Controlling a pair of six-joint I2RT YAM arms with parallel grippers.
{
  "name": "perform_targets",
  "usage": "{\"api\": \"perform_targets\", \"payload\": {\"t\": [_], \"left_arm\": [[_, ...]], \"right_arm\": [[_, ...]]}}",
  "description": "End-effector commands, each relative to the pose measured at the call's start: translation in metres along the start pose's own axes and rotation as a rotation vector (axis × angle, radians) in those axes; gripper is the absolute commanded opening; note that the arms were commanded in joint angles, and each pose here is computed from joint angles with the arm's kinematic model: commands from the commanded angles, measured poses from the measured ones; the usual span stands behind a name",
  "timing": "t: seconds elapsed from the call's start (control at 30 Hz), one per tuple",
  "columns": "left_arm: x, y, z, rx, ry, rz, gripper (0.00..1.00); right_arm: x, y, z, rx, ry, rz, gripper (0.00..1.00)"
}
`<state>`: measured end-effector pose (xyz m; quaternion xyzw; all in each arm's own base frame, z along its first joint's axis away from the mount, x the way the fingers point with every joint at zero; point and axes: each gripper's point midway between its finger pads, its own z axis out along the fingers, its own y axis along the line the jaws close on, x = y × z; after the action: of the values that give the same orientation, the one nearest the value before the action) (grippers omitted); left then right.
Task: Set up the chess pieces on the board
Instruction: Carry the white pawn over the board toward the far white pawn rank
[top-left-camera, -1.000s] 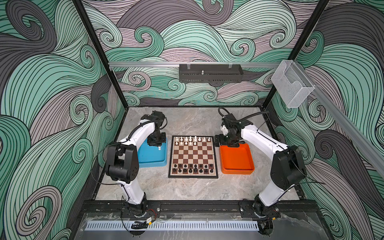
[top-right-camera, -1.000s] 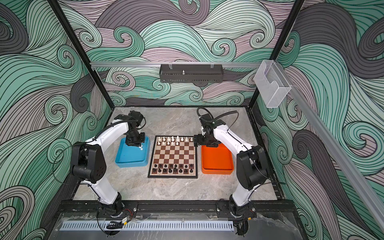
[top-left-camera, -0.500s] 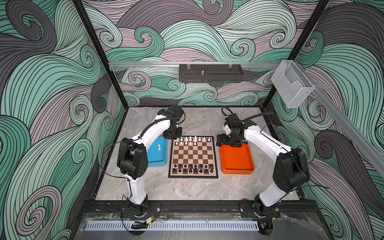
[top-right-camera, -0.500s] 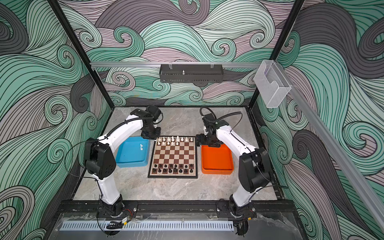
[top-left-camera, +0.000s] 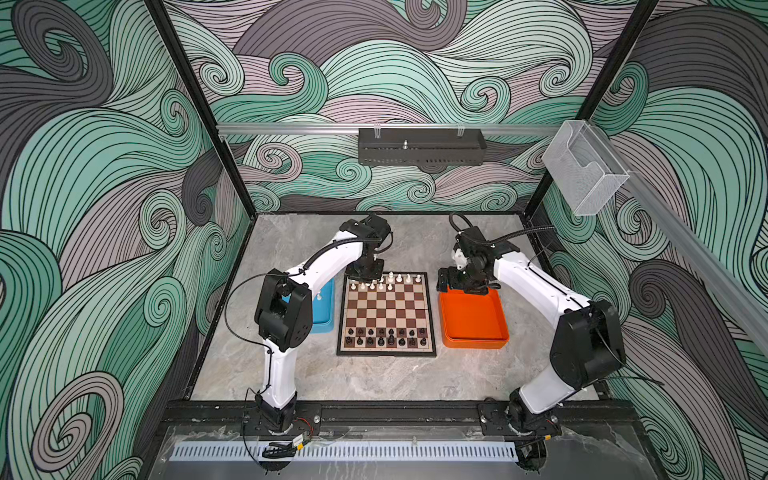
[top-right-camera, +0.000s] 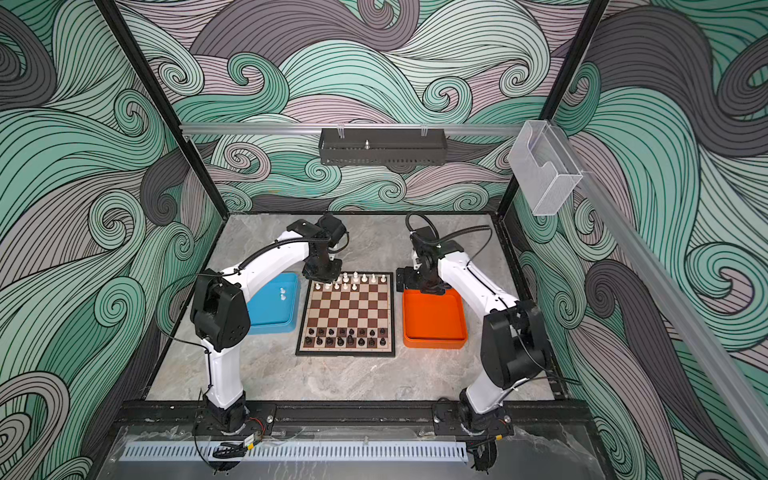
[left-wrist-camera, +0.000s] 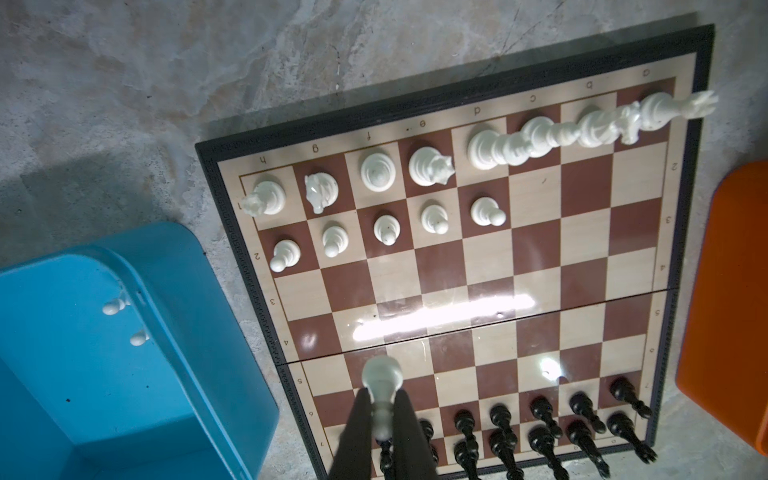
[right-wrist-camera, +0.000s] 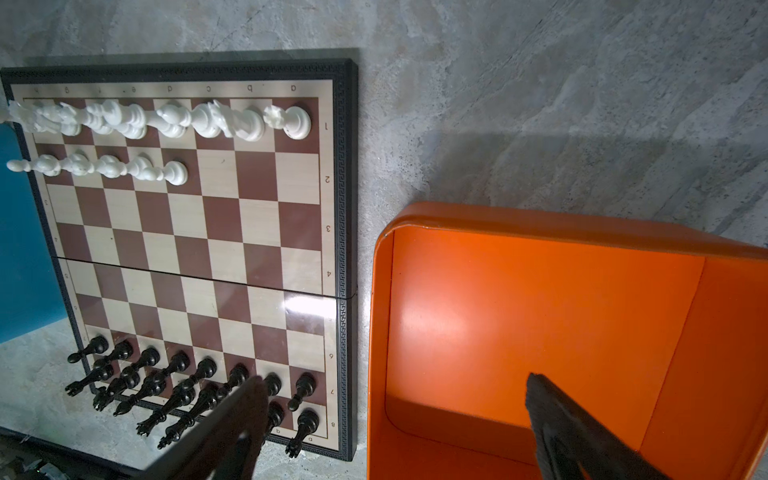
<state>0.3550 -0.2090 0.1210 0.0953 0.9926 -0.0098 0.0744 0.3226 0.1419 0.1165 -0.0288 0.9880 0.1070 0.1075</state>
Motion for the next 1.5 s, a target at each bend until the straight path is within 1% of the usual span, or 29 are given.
{"api": "perform_targets", "payload": {"t": [0.0, 0.1, 0.23, 0.5, 0.73, 1.03, 1.3, 1.47], "left_arm": [[0.004, 0.008, 0.0, -0.049, 0.025, -0.014, 0.09], [0.004, 0.01, -0.001, -0.059, 0.022, -0.008, 0.09], [0.001, 0.004, 0.0, -0.035, 0.017, -0.005, 0.09], [-0.011, -0.028, 0.002, 0.005, 0.006, 0.044, 0.1], [-0.02, -0.055, 0.015, 0.016, 0.008, 0.076, 0.1], [-0.024, -0.083, 0.026, 0.041, 0.014, 0.109, 0.1], [-0.025, -0.095, 0.042, 0.055, 0.032, 0.106, 0.1], [-0.029, -0.096, 0.048, 0.056, 0.023, 0.101, 0.1]], "right_arm": [[0.002, -0.002, -0.005, -0.006, -0.007, -0.005, 0.96], [0.002, -0.001, -0.004, -0.006, -0.006, -0.005, 0.97], [0.0, -0.002, -0.004, -0.005, -0.008, -0.003, 0.97], [-0.002, -0.007, -0.005, -0.007, -0.011, 0.016, 0.97], [-0.007, -0.016, -0.012, -0.01, -0.033, 0.046, 0.97], [-0.002, -0.023, -0.01, -0.012, -0.021, 0.063, 0.97], [-0.001, -0.027, -0.009, -0.013, -0.016, 0.072, 0.97], [-0.001, -0.027, -0.009, -0.014, -0.013, 0.076, 0.97]]}}
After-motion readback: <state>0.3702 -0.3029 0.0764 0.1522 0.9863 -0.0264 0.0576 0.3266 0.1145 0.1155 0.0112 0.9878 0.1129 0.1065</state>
